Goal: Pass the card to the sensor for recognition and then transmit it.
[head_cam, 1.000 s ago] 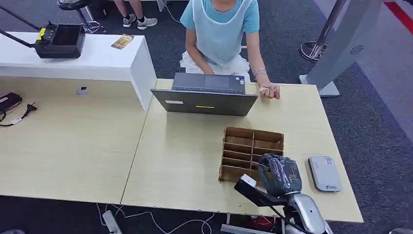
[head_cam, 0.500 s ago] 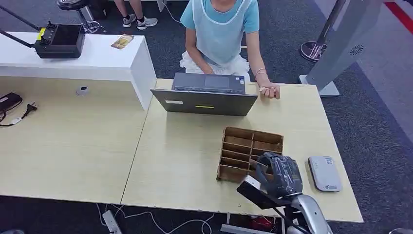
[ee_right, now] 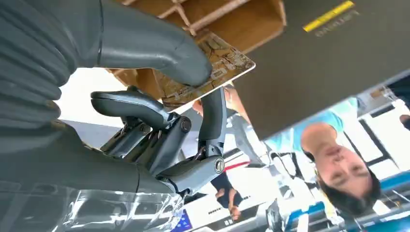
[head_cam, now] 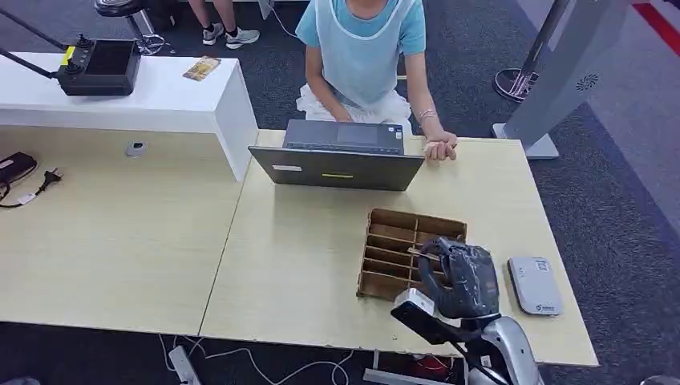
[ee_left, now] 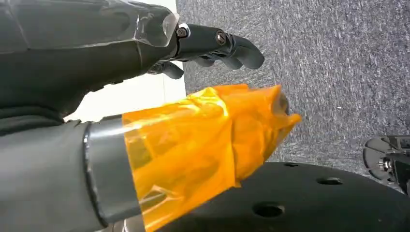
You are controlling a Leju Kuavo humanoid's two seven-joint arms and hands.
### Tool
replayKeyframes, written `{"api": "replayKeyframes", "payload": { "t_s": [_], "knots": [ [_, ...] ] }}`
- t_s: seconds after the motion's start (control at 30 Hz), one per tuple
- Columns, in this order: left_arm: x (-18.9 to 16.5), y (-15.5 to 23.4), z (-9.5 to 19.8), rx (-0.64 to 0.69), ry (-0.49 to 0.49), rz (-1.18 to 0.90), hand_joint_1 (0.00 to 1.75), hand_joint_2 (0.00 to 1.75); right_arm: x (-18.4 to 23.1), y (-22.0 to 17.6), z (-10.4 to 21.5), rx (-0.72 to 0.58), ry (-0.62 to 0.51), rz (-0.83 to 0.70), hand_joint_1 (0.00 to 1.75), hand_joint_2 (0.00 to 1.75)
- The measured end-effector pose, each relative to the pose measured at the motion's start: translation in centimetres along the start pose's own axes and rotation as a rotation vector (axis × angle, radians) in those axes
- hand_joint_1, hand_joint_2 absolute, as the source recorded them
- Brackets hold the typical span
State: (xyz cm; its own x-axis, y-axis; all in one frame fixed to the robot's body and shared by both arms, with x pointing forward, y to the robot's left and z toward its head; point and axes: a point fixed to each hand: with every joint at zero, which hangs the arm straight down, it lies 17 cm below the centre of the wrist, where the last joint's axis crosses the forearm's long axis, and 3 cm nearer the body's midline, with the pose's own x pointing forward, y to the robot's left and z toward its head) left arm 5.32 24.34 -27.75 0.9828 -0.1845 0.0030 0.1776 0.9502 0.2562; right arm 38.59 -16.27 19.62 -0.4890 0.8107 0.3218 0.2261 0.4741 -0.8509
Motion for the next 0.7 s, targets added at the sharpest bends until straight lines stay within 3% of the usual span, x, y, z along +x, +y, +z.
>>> {"api": "replayKeyframes", "payload": {
  "t_s": [0.43,0.7],
  "knots": [
    [0.5,0.1,0.0,0.001,-0.017,-0.001,0.0,0.0,3.1,-4.8,-6.5,-0.096,-0.167,-0.04,1.75,1.75],
    [0.5,0.1,0.0,0.001,-0.019,-0.002,0.0,0.0,3.9,-6.3,-8.2,-0.127,-0.206,-0.024,1.75,1.75]
  ]
}}
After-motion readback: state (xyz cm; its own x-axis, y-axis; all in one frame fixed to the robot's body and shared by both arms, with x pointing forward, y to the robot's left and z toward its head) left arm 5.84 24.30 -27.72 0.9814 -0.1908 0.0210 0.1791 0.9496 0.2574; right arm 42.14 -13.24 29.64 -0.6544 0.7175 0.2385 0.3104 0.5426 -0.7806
